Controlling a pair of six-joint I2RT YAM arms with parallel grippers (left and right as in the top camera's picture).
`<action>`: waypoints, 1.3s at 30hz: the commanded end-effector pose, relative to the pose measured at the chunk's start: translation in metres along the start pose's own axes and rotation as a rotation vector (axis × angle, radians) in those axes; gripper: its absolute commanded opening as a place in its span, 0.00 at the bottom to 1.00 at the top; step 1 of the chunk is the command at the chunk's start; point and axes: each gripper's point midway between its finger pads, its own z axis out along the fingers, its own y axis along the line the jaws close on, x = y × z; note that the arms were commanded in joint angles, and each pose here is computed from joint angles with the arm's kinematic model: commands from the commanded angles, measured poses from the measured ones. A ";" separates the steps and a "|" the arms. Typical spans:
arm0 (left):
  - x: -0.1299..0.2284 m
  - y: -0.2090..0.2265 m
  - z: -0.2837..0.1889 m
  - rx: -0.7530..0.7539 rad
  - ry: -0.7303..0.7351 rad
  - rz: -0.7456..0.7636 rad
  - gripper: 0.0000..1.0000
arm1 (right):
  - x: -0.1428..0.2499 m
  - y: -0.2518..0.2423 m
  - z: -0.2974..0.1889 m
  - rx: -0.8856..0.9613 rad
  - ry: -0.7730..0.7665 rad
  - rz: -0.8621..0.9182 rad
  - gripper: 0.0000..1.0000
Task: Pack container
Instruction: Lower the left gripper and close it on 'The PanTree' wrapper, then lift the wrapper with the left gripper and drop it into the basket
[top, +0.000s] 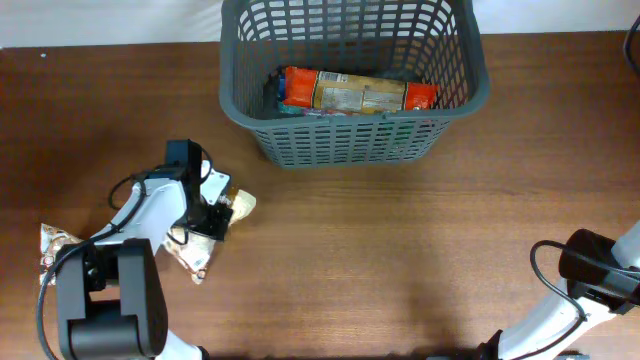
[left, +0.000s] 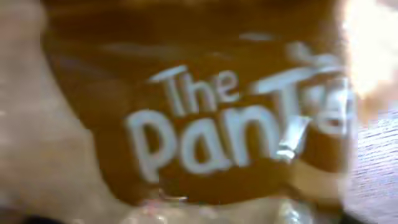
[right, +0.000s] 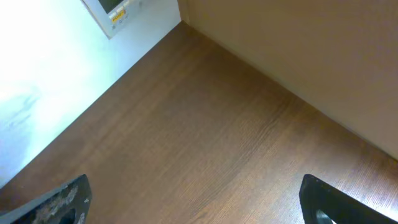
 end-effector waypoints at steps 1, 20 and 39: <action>0.002 -0.006 0.004 0.026 0.004 -0.004 0.47 | 0.000 -0.001 -0.001 0.002 -0.003 0.016 0.99; -0.077 0.026 -0.053 -0.034 -0.220 -0.226 0.02 | 0.000 -0.001 -0.001 0.002 -0.003 0.016 0.99; -0.158 0.094 -0.393 -0.341 -0.916 -0.320 0.02 | 0.000 -0.001 -0.001 0.002 -0.003 0.016 0.99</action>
